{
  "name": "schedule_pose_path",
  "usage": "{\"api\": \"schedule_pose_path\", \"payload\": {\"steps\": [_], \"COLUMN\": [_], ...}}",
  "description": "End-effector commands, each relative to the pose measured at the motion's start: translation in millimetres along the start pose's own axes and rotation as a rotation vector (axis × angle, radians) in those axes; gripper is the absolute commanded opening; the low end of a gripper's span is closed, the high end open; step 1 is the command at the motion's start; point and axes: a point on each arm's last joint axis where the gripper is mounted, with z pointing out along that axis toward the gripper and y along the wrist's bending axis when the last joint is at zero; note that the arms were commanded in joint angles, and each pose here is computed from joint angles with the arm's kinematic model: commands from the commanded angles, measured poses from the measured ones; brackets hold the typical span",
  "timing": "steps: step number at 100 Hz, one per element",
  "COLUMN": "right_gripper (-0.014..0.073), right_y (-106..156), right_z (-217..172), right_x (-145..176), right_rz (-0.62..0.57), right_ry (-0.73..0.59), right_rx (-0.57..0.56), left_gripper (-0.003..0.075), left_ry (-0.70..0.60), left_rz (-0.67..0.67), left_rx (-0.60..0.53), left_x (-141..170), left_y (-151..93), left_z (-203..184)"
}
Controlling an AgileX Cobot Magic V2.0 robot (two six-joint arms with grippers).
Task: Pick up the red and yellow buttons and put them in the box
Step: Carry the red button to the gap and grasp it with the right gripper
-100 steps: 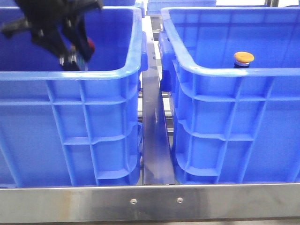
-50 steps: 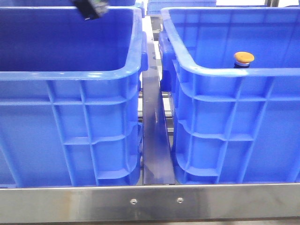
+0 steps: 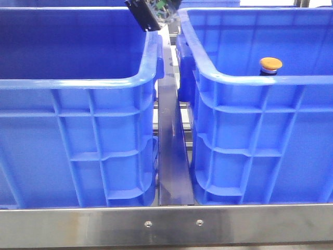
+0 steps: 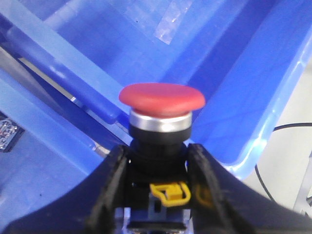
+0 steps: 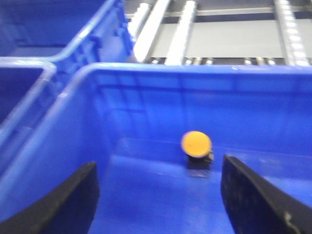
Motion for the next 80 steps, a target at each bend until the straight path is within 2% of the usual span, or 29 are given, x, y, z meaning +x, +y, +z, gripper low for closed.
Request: {"api": "schedule_pose_path", "payload": {"steps": [1,17,29,39,55,80], "right_gripper": [0.0546,0.0546,0.0546,0.0546,0.0546,0.0546], "right_y": [8.4,24.2,37.0,46.0,51.9,56.0], "right_z": [1.5,17.1,34.2,47.9,71.2,92.0], "right_x": [-19.4,-29.5,-36.7,-40.4,-43.7,-36.2], "right_rz": [0.061,0.258,0.446,0.556,0.636,0.68], "right_ry": [-0.037,0.048,0.178,0.304,0.447,0.547], "right_rx": [-0.081,-0.278,-0.45,-0.584,-0.723,-0.782], "left_gripper": [0.0104,0.0104,0.0104,0.0104,0.0104,0.0104], "left_ry": [-0.12,-0.12,-0.12,-0.12,-0.122,-0.124], "left_rz": [0.008,0.008,0.008,0.008,0.008,0.008], "left_rx": [0.015,0.015,0.015,0.015,0.014,0.014], "left_x": [-11.4,-11.4,-11.4,-11.4,-11.5,-11.7], "left_y": [-9.5,-9.5,-9.5,-9.5,-9.4,-9.4], "left_z": [-23.4,-23.4,-23.4,-23.4,-23.4,-23.4]}}
